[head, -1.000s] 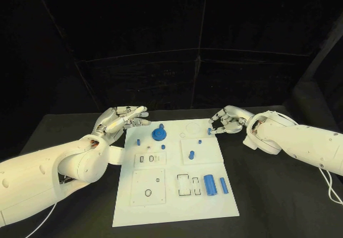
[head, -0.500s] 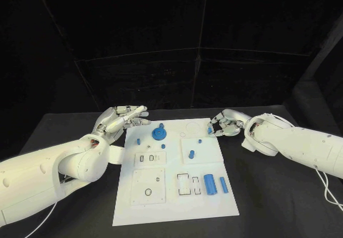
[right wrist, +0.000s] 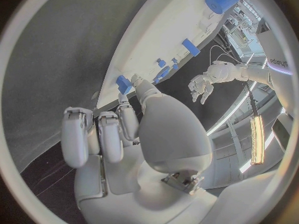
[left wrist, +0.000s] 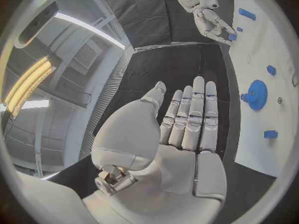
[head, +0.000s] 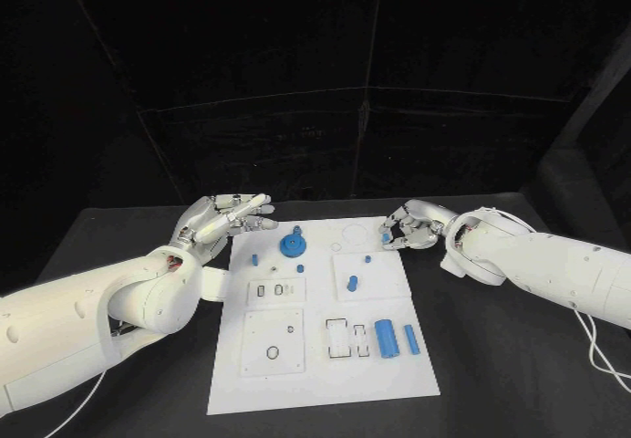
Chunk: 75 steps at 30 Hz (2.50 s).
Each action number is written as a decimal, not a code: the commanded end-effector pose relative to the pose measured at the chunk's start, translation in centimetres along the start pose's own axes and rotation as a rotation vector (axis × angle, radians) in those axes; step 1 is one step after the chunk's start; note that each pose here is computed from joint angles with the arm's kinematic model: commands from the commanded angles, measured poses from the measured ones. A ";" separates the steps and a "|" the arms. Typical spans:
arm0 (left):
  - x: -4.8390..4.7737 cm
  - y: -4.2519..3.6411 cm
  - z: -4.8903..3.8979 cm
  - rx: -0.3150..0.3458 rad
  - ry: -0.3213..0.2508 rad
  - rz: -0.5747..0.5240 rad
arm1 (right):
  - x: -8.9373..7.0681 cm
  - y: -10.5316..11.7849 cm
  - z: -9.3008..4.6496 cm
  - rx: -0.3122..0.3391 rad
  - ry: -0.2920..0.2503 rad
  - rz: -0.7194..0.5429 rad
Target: Assemble the parts on the task board
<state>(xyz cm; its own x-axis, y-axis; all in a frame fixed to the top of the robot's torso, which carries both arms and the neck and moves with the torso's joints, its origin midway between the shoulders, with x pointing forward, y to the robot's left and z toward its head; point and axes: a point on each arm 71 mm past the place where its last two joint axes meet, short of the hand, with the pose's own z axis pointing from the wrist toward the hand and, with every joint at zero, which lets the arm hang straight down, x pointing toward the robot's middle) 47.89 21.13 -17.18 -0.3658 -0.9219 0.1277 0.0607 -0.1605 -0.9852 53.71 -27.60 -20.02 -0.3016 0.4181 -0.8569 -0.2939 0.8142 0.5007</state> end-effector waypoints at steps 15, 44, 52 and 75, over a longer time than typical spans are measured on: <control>0.17 -0.06 0.01 0.001 0.018 -0.007 | -0.1 0.0 0.1 0.001 -0.003 -0.010; 0.03 -0.07 -0.06 0.000 0.016 -0.007 | -0.7 0.2 0.1 0.032 -0.106 -0.034; -0.06 -0.07 -0.10 -0.003 0.015 -0.006 | -0.5 1.5 -0.7 0.026 -0.127 -0.008; -0.36 -0.09 -0.06 -0.006 0.006 -0.001 | 5.0 14.7 0.2 -0.112 0.027 0.029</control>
<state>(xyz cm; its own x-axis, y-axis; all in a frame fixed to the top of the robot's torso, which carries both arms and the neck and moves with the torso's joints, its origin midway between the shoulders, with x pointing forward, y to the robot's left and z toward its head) 47.95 21.60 -17.27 -0.3605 -0.9243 0.1255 0.0490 -0.1531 -0.9870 47.80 -13.50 -16.71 -0.3357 0.4693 -0.8168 -0.4123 0.7064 0.5753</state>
